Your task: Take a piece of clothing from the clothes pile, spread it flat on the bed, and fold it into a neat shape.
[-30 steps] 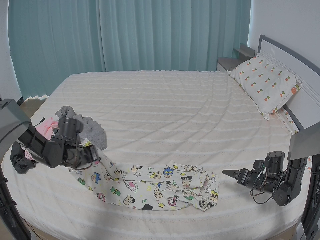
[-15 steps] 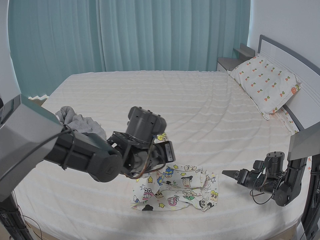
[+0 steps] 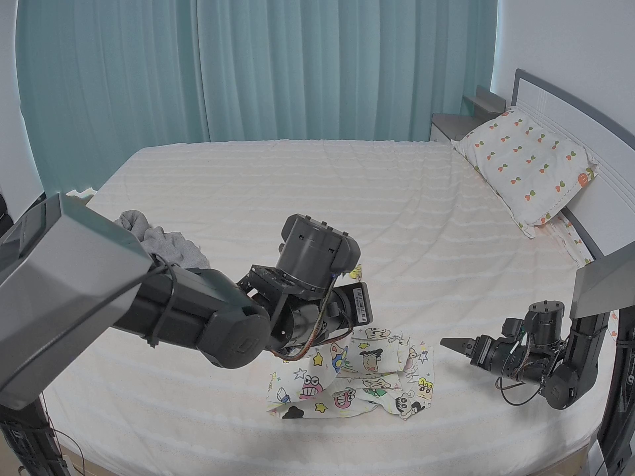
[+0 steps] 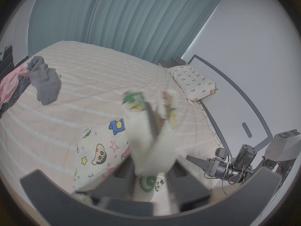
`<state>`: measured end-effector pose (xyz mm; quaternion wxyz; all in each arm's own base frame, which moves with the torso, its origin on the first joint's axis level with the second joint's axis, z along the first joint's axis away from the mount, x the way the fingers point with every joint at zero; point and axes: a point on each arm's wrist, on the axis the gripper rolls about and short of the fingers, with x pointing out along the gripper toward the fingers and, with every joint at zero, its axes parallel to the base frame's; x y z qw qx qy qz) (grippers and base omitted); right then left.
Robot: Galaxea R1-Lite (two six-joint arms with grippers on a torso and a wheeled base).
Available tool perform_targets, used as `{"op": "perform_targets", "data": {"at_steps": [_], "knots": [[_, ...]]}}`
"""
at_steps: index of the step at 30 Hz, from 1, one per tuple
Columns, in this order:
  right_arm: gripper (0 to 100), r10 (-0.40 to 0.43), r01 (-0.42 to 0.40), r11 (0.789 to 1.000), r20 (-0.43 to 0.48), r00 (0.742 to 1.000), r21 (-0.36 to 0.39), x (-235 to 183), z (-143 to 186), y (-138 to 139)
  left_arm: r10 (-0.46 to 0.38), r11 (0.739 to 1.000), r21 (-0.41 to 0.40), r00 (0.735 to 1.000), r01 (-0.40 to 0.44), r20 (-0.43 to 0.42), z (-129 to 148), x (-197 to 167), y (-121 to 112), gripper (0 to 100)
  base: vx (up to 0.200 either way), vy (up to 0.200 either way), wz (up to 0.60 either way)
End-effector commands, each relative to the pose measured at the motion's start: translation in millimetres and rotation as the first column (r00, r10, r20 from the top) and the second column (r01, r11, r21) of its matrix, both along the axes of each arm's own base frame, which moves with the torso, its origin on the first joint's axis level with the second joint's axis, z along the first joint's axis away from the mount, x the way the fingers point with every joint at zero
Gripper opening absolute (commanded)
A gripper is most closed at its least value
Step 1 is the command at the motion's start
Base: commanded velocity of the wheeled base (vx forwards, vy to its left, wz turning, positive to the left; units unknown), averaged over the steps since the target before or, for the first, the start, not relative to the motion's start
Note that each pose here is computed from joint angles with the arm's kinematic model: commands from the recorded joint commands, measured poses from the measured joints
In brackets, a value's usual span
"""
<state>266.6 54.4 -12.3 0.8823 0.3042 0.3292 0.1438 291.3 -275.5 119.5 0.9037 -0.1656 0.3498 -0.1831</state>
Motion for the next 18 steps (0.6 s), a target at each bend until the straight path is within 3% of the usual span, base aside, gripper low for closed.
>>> {"op": "perform_targets", "data": {"at_steps": [1, 5, 9, 12, 15, 16, 17, 18], "knots": [[100, -0.003, 0.003, 1.0, 0.003, 1.0, 0.001, 0, 0, -1, 0.001, 1.0, 0.003, 1.0, -0.001, -0.001, -2, 1, -1, 100, 0.0, 0.0, 0.0], [100, -0.003, 0.003, 1.0, -0.001, 1.0, 0.0, 0, 0, -1, 0.005, 0.999, -0.036, 0.999, -0.004, 0.042, -2, 2, -6, 100, 0.0, 0.0, 0.0], [100, -0.003, 0.003, 1.0, -0.001, 1.0, 0.0, 0, 0, -1, 0.048, 0.986, -0.167, 0.994, -0.032, 0.097, 14, 7, -12, 100, 0.0, 0.0, 0.0], [100, -0.004, 0.004, 1.0, 0.0, 1.0, 0.002, 0, 0, -1, 0.067, 0.984, -0.172, 0.994, -0.05, 0.091, 16, 6, -3, 100, 0.0, 0.0, 0.0], [100, -0.002, 0.002, 1.0, 0.001, 1.0, 0.0, 0, 0, 0, 0.1, 0.981, -0.175, 0.992, -0.086, 0.072, 18, 5, 15, 100, 0.0, 0.0, 0.0], [100, 0.008, -0.008, 1.0, 0.006, 1.0, 0.001, -2, 3, 2, 0.131, 0.974, -0.193, 0.991, -0.121, 0.037, 21, 1, 37, 100, 0.0, 0.0, 0.0], [100, 0.009, -0.009, 1.0, 0.006, 1.0, 0.001, -2, 3, 2, 0.134, 0.972, -0.197, 0.991, -0.126, 0.03, 21, 0, 40, 100, 0.0, 0.0, 0.0], [100, 0.025, -0.025, 1.0, 0.016, 1.0, 0.002, -5, 6, 6, 0.146, 0.965, -0.216, 0.989, -0.148, -0.021, 18, -2, 60, 100, 0.0, 0.0, 0.0]]}}
